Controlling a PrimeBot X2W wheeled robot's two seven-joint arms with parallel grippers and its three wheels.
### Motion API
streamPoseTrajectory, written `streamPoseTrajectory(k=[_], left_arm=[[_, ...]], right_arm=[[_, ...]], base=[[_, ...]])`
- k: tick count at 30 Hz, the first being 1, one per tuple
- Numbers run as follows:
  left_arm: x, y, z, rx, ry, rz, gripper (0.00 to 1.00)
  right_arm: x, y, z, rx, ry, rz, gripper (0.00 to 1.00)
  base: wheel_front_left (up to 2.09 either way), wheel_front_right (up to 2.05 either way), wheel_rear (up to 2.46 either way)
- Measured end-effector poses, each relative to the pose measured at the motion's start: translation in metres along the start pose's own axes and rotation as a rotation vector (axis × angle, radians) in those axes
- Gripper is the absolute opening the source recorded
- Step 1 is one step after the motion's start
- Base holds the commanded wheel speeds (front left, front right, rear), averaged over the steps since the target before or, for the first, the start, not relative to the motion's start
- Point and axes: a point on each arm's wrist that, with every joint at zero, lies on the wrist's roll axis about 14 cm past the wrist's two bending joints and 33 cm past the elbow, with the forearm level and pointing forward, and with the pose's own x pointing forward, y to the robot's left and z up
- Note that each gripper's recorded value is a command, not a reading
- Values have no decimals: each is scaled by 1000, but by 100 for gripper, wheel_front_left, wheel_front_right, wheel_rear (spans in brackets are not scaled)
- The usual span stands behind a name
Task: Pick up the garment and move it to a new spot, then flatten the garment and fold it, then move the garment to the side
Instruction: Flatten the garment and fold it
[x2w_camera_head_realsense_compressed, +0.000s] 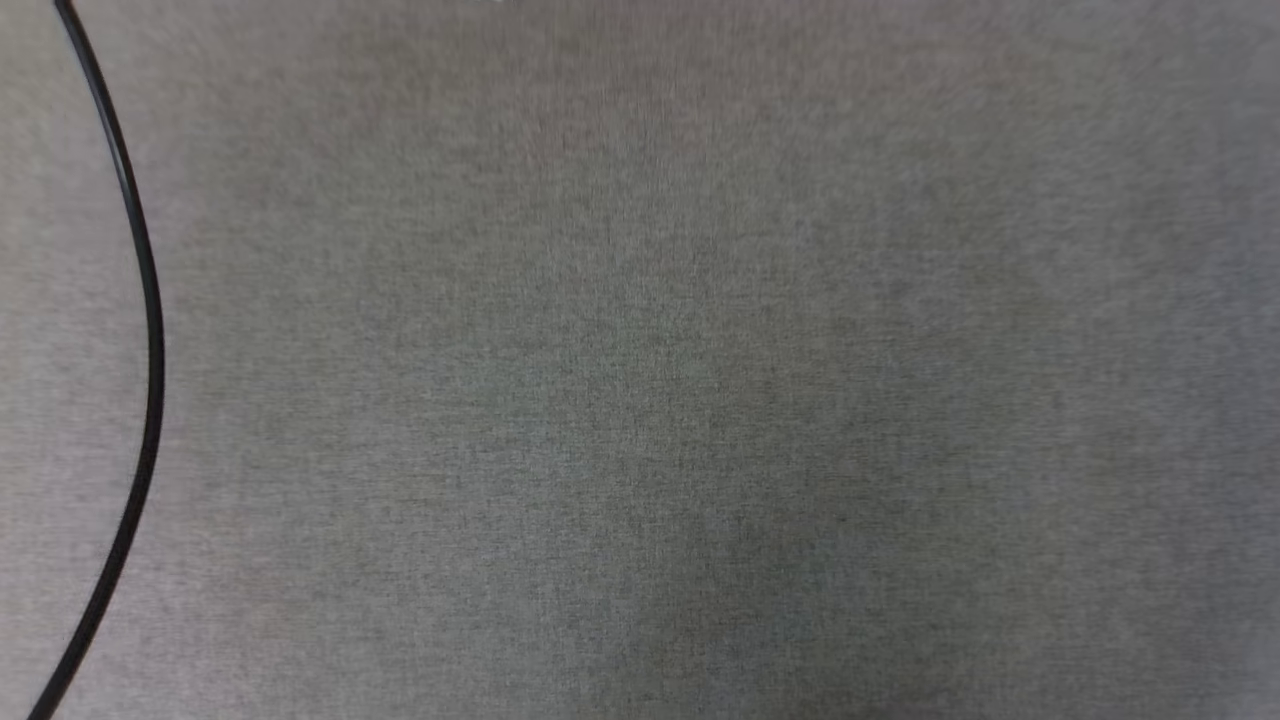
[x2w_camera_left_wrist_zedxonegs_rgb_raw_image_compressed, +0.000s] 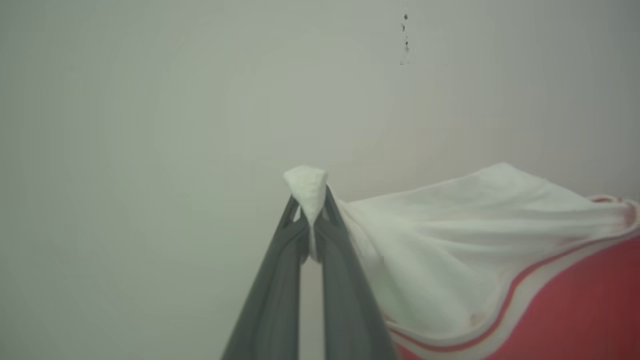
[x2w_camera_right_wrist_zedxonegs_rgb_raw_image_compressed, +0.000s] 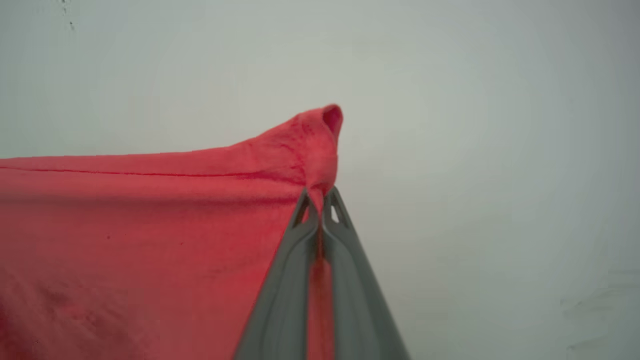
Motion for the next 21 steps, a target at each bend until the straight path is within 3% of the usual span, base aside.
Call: streamPoseTrajectory(k=[12,21], left_arm=[[-14,-2,-126,-127,203,12,0],[-78,1,-191,-241,347,35,0]], right_arm=[[12,10,-113,48,197,24,0],[-49,18,-190,87,387,55,0]], base=[[0,0,0],[0,0,0]])
